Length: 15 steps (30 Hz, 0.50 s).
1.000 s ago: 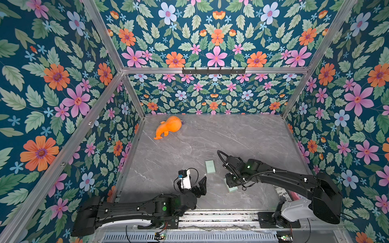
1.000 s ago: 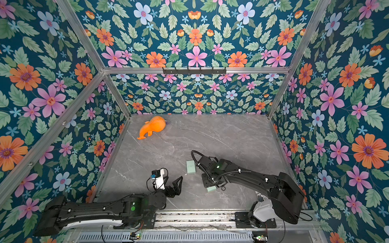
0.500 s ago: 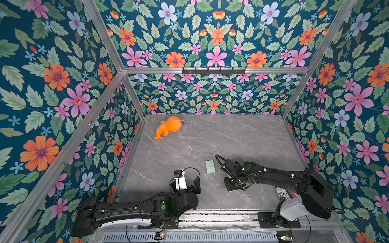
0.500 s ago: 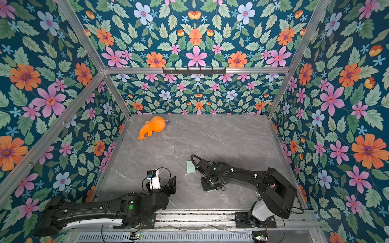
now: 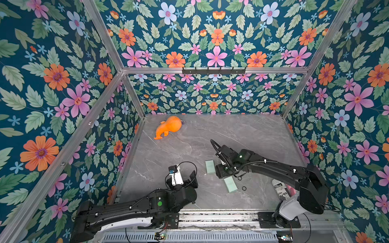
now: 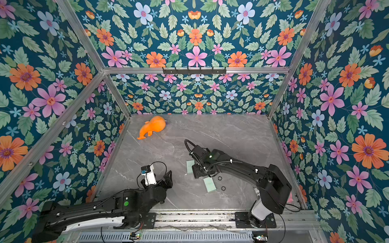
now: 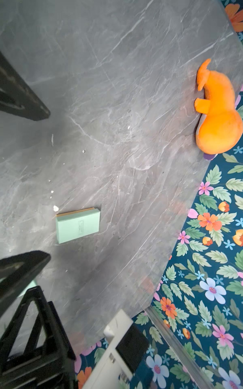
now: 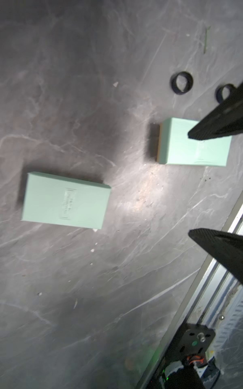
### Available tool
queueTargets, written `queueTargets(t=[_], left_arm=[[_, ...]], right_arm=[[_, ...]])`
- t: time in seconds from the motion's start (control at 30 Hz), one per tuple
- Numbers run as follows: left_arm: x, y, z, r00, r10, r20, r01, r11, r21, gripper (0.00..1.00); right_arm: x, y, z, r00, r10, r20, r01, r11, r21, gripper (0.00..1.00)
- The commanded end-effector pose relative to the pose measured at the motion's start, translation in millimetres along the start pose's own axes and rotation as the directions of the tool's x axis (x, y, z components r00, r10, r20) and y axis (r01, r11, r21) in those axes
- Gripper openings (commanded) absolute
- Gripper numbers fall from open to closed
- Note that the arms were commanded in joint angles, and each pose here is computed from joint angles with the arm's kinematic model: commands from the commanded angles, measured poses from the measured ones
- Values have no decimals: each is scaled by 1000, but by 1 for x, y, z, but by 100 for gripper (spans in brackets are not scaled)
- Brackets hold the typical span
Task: Take the rings out of the lift-off lid box
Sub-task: Close the lid on the jewelry box, then pick up the jewelry box from the center of the board.
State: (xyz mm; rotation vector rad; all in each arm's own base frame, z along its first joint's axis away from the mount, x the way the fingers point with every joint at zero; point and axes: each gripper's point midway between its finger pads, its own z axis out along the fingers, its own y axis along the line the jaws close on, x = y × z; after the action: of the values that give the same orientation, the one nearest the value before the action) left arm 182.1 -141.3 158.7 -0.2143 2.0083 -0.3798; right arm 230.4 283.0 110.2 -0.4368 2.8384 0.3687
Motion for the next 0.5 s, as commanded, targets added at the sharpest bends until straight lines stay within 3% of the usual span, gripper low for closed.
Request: queueTargets(t=[0.0,0.23,0.47], left_arm=[[-3,9,5,997,58,-46,-59,998,-23,99],[-21,14,20,994,84,-73,-89,993,-79,99],[-27,13,27,994,88,-68,-94,991,-93,99]], right_arm=[[-10,1,13,998,-27,-49,28,1000,4,68],[-44,20,48,994,-54,-99,57,998,29,78],[-50,10,73,990,-30,-140,49,990,130,84]])
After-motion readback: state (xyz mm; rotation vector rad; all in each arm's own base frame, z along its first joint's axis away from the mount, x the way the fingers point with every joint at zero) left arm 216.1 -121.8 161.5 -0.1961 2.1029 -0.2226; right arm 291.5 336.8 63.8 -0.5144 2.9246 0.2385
